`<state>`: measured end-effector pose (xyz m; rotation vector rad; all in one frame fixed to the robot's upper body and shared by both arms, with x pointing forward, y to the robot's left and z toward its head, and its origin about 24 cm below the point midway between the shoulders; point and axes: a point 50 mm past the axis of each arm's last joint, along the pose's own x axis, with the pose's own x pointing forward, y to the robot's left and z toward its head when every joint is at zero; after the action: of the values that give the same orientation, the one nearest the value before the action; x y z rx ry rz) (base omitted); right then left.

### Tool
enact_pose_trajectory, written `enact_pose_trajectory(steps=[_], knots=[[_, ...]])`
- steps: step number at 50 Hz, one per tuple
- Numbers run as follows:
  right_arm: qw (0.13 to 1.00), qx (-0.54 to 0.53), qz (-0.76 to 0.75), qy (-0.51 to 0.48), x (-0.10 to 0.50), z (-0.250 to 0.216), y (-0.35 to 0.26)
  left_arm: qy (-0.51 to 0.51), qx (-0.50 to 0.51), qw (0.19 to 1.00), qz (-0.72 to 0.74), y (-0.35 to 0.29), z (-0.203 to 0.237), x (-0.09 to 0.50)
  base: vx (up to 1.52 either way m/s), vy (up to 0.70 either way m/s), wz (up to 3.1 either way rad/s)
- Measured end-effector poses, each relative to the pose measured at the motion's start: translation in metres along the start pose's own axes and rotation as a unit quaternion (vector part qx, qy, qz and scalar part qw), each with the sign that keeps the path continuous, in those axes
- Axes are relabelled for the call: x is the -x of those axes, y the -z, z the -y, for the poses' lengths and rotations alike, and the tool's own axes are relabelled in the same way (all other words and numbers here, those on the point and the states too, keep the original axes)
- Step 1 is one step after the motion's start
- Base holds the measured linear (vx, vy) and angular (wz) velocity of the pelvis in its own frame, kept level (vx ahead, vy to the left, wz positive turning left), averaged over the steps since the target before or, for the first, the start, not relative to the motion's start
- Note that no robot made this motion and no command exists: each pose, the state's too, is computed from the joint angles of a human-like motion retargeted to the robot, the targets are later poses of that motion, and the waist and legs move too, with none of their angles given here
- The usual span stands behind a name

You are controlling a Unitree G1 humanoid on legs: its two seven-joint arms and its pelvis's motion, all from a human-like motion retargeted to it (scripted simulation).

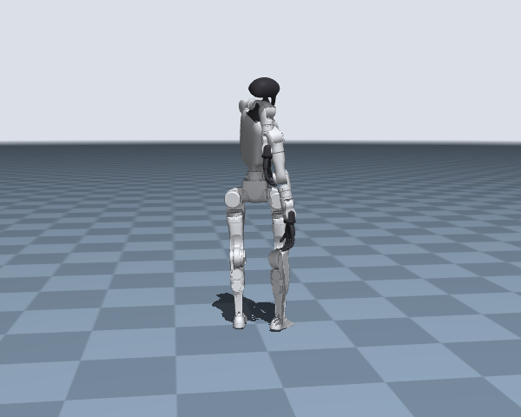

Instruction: Upper body actions

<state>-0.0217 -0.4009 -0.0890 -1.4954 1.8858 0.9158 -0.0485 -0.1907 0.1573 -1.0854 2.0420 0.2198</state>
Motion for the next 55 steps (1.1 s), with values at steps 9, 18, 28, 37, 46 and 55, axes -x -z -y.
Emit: enact_pose_trajectory(steps=[9, 18, 28, 37, 46, 55], knots=[[0.996, 0.076, 0.009, -0.045, -0.005, -0.042, -0.003, 0.022, 0.045, 0.999, -0.020, 0.010, 0.010, 0.001, 0.01, 0.00, -0.45], [0.993, 0.110, 0.019, -0.042, -0.005, -0.035, -0.010, 0.016, 0.054, 0.998, -0.015, 0.008, 0.009, 0.001, 0.00, 0.00, 0.12], [0.999, 0.016, 0.034, -0.017, -0.003, -0.019, -0.013, 0.014, 0.074, 0.997, -0.002, 0.003, 0.006, 0.000, 0.00, 0.00, 0.00], [0.999, -0.009, 0.025, -0.039, -0.005, -0.035, -0.005, 0.018, 0.057, 0.998, -0.002, 0.004, 0.007, 0.000, 0.00, 0.00, 0.02], [0.999, 0.031, -0.006, -0.020, -0.005, -0.043, 0.015, 0.014, 0.056, 0.998, -0.006, 0.006, 0.008, 0.001, 0.01, 0.00, 0.19], [0.999, 0.027, -0.013, -0.028, -0.005, -0.048, 0.018, 0.015, 0.066, 0.998, -0.010, 0.007, 0.009, 0.001, 0.00, 0.00, 0.00]])
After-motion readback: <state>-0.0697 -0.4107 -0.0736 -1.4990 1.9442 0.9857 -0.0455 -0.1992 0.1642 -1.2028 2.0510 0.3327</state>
